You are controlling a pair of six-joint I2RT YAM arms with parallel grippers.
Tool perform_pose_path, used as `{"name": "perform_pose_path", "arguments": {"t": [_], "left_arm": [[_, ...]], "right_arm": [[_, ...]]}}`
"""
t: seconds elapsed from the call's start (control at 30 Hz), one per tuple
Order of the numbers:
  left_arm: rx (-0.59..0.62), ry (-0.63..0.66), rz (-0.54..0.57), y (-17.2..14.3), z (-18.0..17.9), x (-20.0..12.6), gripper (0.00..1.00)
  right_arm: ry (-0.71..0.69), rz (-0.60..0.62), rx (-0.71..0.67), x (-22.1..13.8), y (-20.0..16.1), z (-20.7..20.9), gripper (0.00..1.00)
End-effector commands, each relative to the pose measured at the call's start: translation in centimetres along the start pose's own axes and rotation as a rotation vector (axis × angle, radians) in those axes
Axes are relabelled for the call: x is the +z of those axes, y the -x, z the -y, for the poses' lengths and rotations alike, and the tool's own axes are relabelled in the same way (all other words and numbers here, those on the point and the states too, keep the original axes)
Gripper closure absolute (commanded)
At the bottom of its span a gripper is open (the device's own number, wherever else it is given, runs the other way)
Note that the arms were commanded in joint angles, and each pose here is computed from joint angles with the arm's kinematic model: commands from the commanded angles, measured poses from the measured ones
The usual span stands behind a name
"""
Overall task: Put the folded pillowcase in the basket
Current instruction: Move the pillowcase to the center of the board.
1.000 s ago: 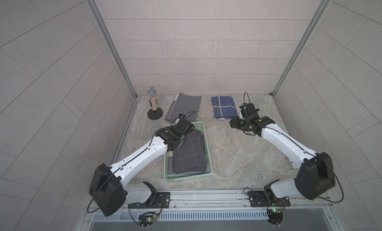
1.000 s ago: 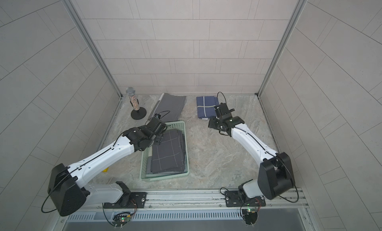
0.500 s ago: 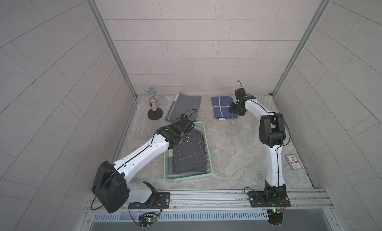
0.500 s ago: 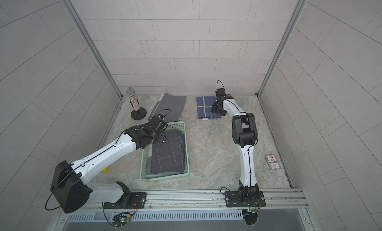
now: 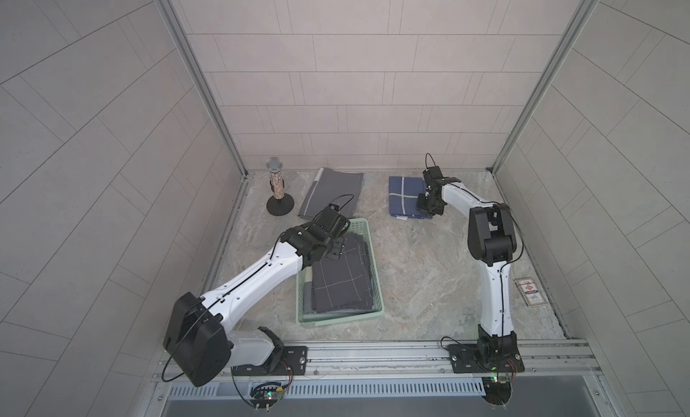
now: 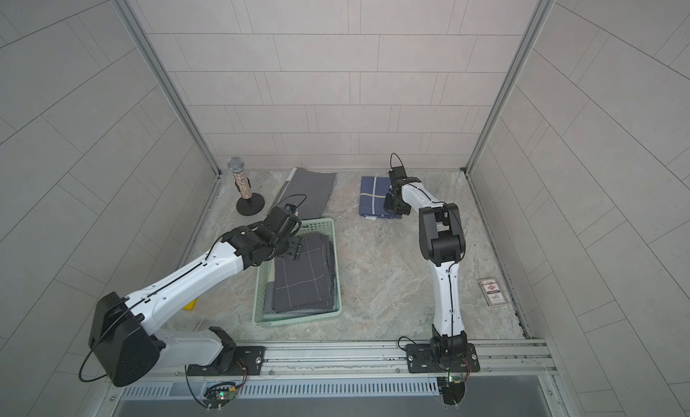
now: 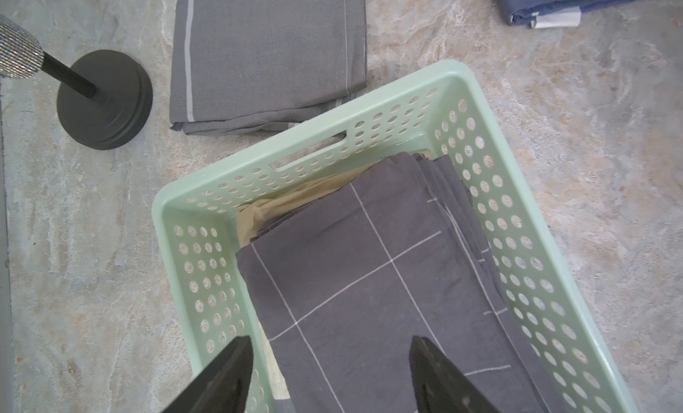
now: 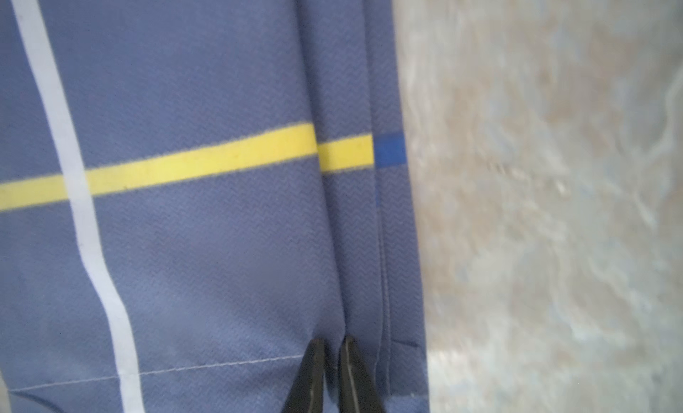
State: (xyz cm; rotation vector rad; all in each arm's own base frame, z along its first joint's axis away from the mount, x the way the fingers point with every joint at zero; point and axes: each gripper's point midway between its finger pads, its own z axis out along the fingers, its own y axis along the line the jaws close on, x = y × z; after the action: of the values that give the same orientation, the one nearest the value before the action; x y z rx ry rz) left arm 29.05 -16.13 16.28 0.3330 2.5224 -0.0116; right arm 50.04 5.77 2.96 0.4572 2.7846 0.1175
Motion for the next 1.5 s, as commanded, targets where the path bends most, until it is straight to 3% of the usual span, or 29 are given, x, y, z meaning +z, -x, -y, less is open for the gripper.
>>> {"name": "perform_pose_path", "arguments": {"t": [0.0,0.3,0.5,0.6,0.7,0.9,1.23,1.47], "left_arm": [[-0.017,-0.063,0.025,1.2,2.0,-1.1,0.26],[0.079,-0.165,0.088,3.9,9.1,-3.5,0.26],[0.185,-0.224,0.072,3.6,15.1,-3.6,0.26],[0.205,-0.285,0.042,3.8,18.2,-2.5,0.26],[0.222,-0.326,0.010,4.5,21.0,-0.7,0.25],[0.217,-0.357,-0.062,6.8,25.3,4.2,0.23],[0.079,-0.395,-0.196,9.8,25.4,13.7,0.24],[0.115,-0.417,-0.311,7.4,26.5,17.2,0.30]], "right_arm": [[-0.078,-0.128,-0.018,-1.2,-6.6,3.3,0.85],[-0.079,-0.256,-0.054,-5.4,-21.8,8.1,0.81],[-0.040,-0.240,-0.057,-9.1,-27.1,8.5,0.71],[-0.053,-0.172,-0.040,-11.4,-27.1,9.5,0.66],[-0.001,-0.104,0.024,-12.8,-26.4,9.0,0.55],[0.134,-0.009,0.200,-13.5,-24.4,6.6,0.50],[0.057,0.085,0.177,-13.3,-22.6,8.1,0.41],[0.042,0.094,0.196,-12.7,-21.9,9.0,0.40]]}}
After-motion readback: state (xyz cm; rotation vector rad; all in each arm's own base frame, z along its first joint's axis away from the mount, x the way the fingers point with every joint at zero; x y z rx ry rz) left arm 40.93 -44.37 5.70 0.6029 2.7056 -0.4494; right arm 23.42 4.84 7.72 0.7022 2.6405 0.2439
